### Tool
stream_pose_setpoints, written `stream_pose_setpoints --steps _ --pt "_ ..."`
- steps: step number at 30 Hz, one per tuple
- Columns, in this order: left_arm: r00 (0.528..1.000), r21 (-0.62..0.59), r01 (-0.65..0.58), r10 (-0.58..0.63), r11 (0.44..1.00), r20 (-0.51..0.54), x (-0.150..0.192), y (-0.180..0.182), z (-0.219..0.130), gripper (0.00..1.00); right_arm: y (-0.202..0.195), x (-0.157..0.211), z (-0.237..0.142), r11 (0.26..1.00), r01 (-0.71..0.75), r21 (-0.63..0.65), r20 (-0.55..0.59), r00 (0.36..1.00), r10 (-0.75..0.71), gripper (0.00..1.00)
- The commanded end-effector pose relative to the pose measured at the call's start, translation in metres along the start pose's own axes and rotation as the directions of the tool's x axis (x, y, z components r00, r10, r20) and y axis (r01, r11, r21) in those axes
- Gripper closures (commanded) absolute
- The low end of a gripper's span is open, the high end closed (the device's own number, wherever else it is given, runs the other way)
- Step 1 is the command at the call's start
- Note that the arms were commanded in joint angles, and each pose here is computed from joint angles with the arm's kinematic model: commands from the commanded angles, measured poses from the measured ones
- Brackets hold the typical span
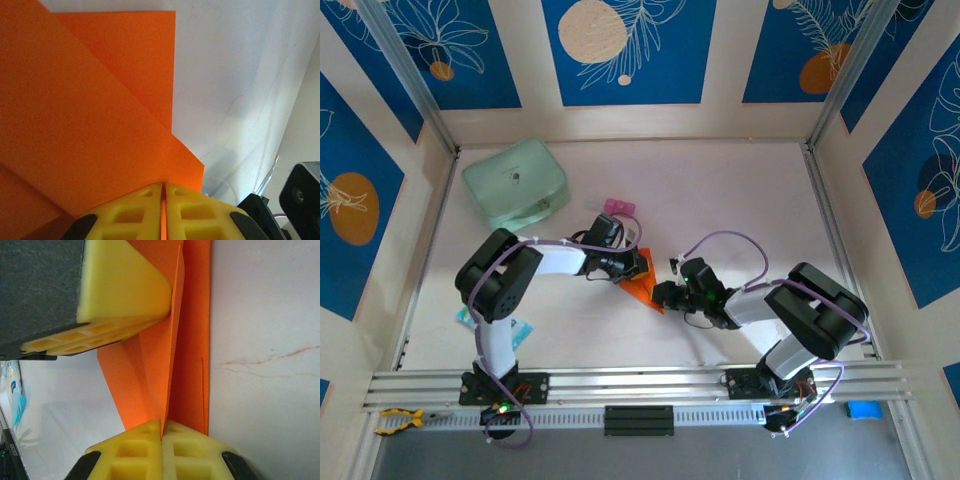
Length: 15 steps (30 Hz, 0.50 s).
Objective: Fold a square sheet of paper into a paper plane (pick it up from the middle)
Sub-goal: Fourth fold the wing at the center of the table.
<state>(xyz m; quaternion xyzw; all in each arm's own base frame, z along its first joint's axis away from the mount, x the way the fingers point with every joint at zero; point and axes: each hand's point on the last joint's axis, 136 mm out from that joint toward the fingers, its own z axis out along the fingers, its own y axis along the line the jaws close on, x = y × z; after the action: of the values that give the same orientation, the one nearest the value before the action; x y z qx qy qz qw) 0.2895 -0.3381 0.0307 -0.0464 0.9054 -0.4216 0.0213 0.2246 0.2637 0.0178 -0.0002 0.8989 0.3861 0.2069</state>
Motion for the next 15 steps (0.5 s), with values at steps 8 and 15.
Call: stream_pose_setpoints --steps 8,15 --pt "1.0 -0.037 -0.015 0.014 0.999 -0.022 0.0019 0.006 0.0047 0.89 -0.0363 0.038 0.0 0.988 -0.068 0.138 -0.15 0.985 0.089 0.95" --pt "1.0 -0.045 -0.019 0.018 0.999 -0.026 0.0014 0.0083 0.0066 0.89 -0.0345 0.0364 -0.001 0.988 -0.069 0.135 -0.148 0.985 0.089 0.95"
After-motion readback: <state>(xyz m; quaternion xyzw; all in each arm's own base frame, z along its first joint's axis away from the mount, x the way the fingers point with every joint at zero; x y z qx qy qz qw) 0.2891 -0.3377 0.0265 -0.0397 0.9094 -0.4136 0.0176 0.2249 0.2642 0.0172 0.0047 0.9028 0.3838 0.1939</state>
